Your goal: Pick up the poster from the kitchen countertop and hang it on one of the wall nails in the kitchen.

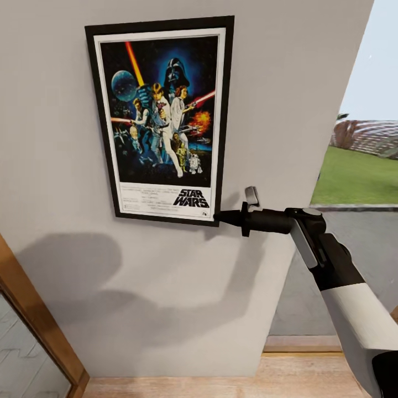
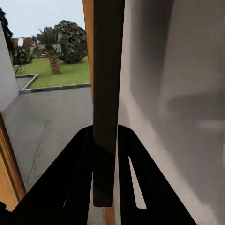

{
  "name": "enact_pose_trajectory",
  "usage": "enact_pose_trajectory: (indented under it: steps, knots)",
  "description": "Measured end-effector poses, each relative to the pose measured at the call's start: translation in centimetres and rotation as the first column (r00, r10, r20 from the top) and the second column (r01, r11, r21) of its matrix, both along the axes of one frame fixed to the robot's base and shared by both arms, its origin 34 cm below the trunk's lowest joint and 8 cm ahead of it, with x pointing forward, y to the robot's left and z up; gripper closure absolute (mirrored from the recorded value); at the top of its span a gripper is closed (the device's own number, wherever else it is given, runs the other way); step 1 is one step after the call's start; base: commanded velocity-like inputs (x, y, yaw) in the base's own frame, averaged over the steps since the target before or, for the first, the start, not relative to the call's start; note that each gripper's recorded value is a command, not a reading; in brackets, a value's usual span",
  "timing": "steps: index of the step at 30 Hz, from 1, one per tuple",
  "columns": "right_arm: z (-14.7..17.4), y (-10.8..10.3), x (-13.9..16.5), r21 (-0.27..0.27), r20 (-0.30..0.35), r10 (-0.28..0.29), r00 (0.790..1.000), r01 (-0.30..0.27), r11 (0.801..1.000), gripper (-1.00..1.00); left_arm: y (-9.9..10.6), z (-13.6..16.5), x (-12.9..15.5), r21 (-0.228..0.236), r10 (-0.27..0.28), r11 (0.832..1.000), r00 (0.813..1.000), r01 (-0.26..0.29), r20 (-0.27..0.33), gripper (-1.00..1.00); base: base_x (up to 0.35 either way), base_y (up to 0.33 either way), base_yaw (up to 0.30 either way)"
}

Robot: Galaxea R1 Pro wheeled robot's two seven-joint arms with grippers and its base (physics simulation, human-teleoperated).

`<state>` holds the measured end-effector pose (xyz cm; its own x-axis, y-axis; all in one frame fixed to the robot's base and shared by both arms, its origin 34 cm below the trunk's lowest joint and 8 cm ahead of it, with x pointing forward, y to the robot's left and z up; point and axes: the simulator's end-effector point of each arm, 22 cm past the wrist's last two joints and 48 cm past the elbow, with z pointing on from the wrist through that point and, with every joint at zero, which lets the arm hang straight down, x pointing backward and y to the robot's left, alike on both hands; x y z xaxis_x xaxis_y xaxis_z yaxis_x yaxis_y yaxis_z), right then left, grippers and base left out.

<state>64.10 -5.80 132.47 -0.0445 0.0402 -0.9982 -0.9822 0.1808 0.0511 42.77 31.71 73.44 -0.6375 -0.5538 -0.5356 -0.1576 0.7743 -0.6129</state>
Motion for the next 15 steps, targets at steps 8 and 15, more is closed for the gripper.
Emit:
enact_pose_trajectory:
  steps: [8, 15]
  knots:
    - [0.19, 0.19, -0.34, 0.029, -0.022, 0.016, 1.000, -0.015, 0.999, 1.00, -1.39, -0.03, 0.09, -0.007, -0.008, 1.000, 1.000, 0.008, 0.012, -1.00, 0.000, 0.000, 0.000]
    - [0.19, 0.19, -0.34, 0.029, -0.022, 0.016, 1.000, -0.015, 0.999, 1.00, -1.39, -0.03, 0.09, -0.007, -0.008, 1.000, 1.000, 0.008, 0.012, -1.00, 0.000, 0.000, 0.000]
